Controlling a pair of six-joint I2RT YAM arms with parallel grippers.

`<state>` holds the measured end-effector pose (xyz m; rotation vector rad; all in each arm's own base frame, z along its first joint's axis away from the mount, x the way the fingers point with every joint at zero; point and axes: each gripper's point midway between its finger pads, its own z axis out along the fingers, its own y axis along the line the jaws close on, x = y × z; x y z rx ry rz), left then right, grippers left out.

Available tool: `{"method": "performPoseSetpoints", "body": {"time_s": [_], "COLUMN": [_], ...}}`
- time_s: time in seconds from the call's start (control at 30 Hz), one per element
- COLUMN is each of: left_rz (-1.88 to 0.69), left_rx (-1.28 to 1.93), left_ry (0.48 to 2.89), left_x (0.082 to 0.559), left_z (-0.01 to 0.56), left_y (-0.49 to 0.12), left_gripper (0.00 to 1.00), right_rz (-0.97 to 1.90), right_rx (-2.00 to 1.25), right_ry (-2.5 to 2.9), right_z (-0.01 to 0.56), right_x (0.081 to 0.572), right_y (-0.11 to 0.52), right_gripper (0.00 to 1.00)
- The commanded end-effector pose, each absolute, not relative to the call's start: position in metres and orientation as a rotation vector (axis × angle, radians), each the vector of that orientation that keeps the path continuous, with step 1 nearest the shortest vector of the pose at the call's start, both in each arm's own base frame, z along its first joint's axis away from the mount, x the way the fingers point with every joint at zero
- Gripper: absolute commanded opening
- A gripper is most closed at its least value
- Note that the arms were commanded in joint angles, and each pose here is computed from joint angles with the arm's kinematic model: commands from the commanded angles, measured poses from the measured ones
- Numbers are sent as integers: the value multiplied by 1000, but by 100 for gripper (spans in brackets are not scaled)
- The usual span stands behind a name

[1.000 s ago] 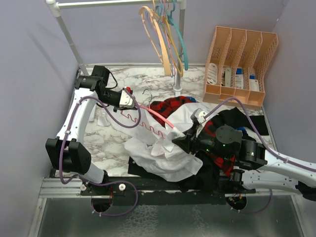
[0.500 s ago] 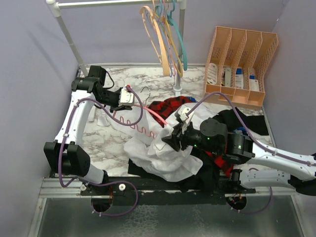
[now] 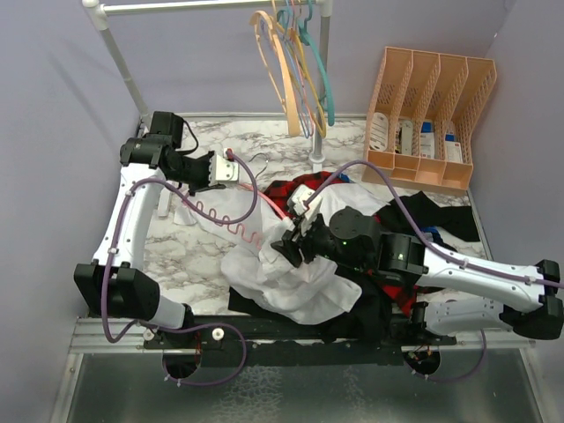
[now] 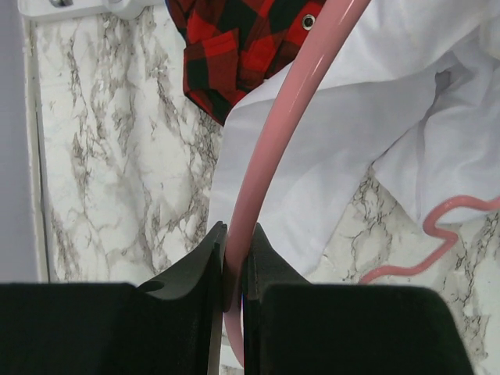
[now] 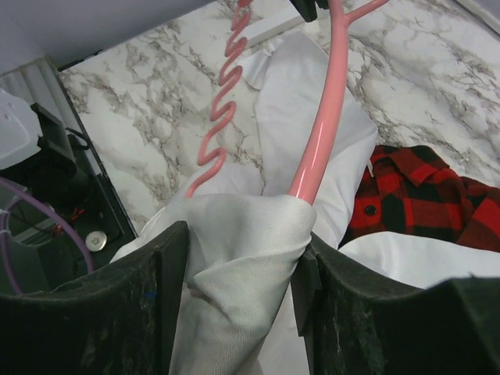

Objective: Place the shirt on the hanger
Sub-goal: Hang the shirt at the center of the board.

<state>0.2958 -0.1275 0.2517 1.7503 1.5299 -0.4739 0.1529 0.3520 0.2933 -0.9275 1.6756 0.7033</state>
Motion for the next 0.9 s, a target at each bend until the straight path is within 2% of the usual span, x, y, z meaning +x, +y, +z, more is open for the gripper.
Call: {"method": "performPoseSetpoints", "body": {"time_s": [0.0, 0.23, 0.47, 0.53, 0.6, 0.67, 0.7, 0.8, 0.87], "left_rz": [-761, -592, -614, -603, -590, -584, -586, -598, -598], "left_rx": [1657, 1628, 1502, 1464, 1428, 1400, 1390, 1379, 1374], "left_ry": [1537, 1674, 1713, 1722, 1731, 1735, 1737, 1764, 1778], "left_x": [234, 253, 259, 266, 273, 279, 281, 280, 280], "left_z": [275, 243, 243, 246, 249, 251, 252, 243, 239], "left_y": [-157, -138, -141, -142, -142, -142, -143, -142, -141], "left_gripper": [0, 0, 0, 0, 0, 0, 0, 0, 0], "right_rz": [636, 520, 537, 539, 536, 527, 515, 476, 454], "right_rx": [-802, -835, -822, -801, -783, -788, -795, -790, -765], "right_ry": [1586, 1615, 1600, 1590, 1582, 1577, 1575, 1565, 1544], "right_z": [313, 299, 299, 303, 307, 308, 309, 318, 334], "right_x": [185, 204, 218, 221, 225, 227, 228, 231, 233], "right_y": [381, 396, 401, 400, 400, 400, 400, 394, 384], "right_gripper": [55, 59, 58, 54, 39, 34, 34, 56, 64]}}
